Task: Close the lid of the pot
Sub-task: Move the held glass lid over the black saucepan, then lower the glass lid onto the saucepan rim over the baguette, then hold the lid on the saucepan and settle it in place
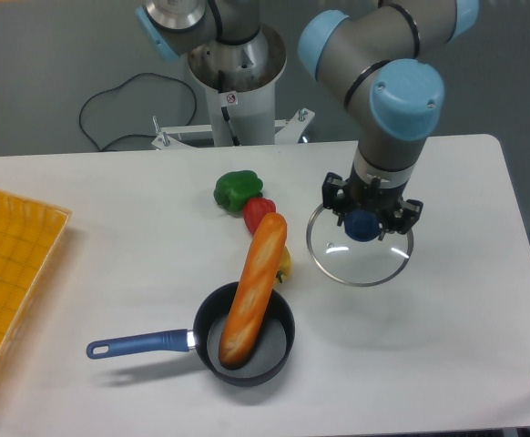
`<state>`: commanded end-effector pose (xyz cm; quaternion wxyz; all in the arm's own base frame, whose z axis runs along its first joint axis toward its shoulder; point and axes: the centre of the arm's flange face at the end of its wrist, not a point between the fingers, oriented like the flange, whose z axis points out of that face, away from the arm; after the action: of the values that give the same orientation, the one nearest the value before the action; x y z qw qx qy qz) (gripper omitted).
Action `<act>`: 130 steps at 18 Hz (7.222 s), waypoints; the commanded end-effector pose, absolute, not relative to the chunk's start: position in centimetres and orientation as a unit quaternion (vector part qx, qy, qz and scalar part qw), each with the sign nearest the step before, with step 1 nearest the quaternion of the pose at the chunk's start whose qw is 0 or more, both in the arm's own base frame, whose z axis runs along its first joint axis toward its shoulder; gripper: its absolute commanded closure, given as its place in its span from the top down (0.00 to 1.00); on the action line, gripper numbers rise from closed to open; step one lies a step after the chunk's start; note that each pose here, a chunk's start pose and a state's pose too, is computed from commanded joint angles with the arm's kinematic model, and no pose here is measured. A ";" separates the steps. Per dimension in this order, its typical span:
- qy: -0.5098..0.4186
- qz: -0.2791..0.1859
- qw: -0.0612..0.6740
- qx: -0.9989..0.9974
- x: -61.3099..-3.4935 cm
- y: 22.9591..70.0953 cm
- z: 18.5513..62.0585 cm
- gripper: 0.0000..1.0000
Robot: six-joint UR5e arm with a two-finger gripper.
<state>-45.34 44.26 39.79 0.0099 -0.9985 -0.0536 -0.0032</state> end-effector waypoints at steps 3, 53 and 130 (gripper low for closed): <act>-0.061 -0.002 0.002 -0.998 -44.2 45.8 39.4 0.48; -0.106 -0.094 -0.109 -0.984 -38.6 58.5 34.8 0.48; -0.139 -0.112 -0.203 -0.963 -39.5 65.4 28.9 0.52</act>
<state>-39.52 65.40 28.95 -0.2028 -0.9628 -0.1392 -0.1116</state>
